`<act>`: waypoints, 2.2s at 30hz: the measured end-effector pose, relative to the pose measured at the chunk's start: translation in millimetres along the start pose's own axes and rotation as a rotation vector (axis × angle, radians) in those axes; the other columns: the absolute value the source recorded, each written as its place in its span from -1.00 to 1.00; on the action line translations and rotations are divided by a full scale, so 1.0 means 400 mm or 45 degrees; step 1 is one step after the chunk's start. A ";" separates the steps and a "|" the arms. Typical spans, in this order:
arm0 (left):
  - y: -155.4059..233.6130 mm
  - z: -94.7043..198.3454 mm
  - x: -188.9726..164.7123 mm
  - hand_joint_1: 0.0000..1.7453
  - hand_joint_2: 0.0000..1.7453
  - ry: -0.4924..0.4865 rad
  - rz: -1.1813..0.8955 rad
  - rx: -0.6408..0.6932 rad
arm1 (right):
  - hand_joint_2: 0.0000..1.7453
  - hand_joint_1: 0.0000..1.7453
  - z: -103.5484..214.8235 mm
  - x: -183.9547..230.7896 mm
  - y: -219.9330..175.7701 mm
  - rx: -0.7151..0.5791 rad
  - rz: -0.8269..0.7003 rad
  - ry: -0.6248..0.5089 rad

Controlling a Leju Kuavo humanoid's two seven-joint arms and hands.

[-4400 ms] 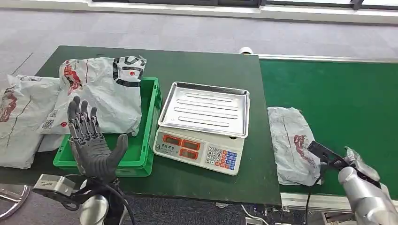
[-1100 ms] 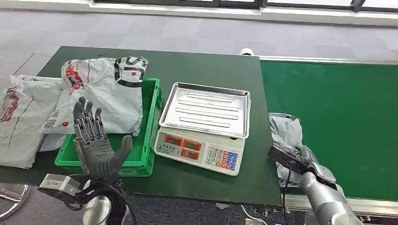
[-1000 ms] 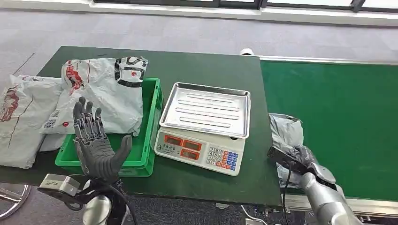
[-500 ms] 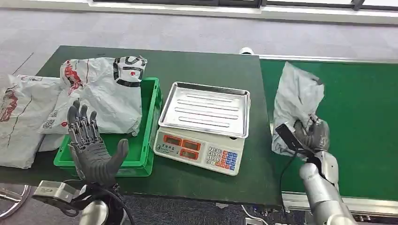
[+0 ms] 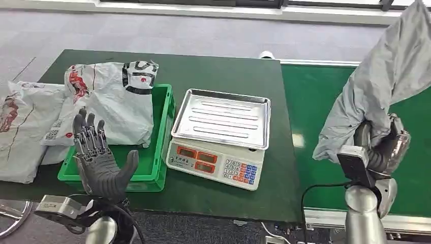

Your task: Moved the parcel from conveyor to table for the left to box.

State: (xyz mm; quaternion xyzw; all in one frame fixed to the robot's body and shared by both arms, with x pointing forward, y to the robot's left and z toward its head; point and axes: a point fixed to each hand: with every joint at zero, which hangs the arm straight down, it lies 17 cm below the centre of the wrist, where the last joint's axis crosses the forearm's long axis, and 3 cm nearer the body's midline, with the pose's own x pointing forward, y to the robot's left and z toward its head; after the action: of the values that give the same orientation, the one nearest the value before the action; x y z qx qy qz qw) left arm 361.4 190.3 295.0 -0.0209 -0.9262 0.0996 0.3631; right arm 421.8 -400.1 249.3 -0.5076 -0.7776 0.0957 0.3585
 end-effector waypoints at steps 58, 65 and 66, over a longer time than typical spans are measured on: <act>-0.027 0.053 -0.182 -1.00 -1.00 0.234 -0.033 0.063 | 1.00 1.00 -0.036 0.518 0.739 0.934 -0.272 -0.008; -0.033 0.045 -0.183 -1.00 -1.00 0.217 -0.078 0.051 | 1.00 -1.00 -0.019 0.512 0.751 0.964 -0.241 0.036; -0.034 0.040 -0.181 -1.00 -1.00 0.210 -0.081 0.051 | 1.00 -1.00 -0.014 0.513 0.754 0.970 -0.229 0.037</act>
State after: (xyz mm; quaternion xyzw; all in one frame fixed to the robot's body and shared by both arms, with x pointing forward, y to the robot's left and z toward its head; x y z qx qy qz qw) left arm 404.3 166.3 238.0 0.0079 -0.8912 0.1046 0.4414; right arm 596.2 -84.4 193.3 -0.2693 -0.7225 0.3386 0.5393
